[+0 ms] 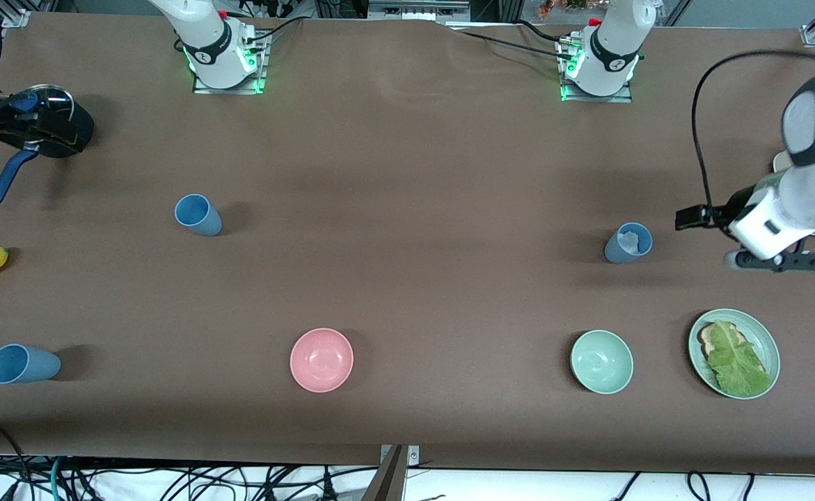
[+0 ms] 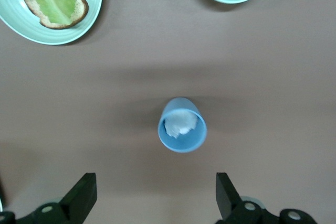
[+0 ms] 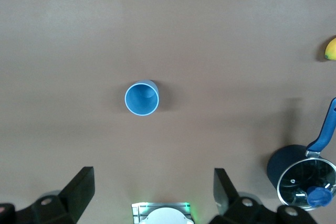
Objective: Stack blue cups with both arms
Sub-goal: 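Lower the left gripper onto the blue cup holding tissue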
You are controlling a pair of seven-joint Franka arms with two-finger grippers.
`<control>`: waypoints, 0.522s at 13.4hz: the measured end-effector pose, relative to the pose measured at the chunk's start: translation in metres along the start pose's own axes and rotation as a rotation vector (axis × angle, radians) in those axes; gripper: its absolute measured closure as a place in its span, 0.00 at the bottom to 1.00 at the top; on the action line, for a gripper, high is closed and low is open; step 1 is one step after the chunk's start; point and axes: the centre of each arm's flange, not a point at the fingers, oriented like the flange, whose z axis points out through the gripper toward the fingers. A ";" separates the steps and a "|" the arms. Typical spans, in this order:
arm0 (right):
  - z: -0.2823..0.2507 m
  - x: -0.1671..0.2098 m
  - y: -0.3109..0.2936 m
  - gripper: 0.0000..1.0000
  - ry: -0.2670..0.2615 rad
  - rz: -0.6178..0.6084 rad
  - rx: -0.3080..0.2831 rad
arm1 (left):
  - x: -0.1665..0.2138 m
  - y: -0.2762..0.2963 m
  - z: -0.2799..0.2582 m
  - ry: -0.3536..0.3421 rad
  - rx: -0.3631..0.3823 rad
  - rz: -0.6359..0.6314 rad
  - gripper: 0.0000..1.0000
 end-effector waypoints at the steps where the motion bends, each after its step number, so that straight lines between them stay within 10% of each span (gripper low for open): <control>1: 0.000 0.000 0.000 0.00 0.000 0.000 0.000 | 0.009 0.001 0.021 -0.009 0.013 0.009 0.00; 7: 0.000 0.000 -0.001 0.00 -0.001 -0.002 0.000 | 0.007 -0.010 0.127 -0.016 0.014 0.083 0.00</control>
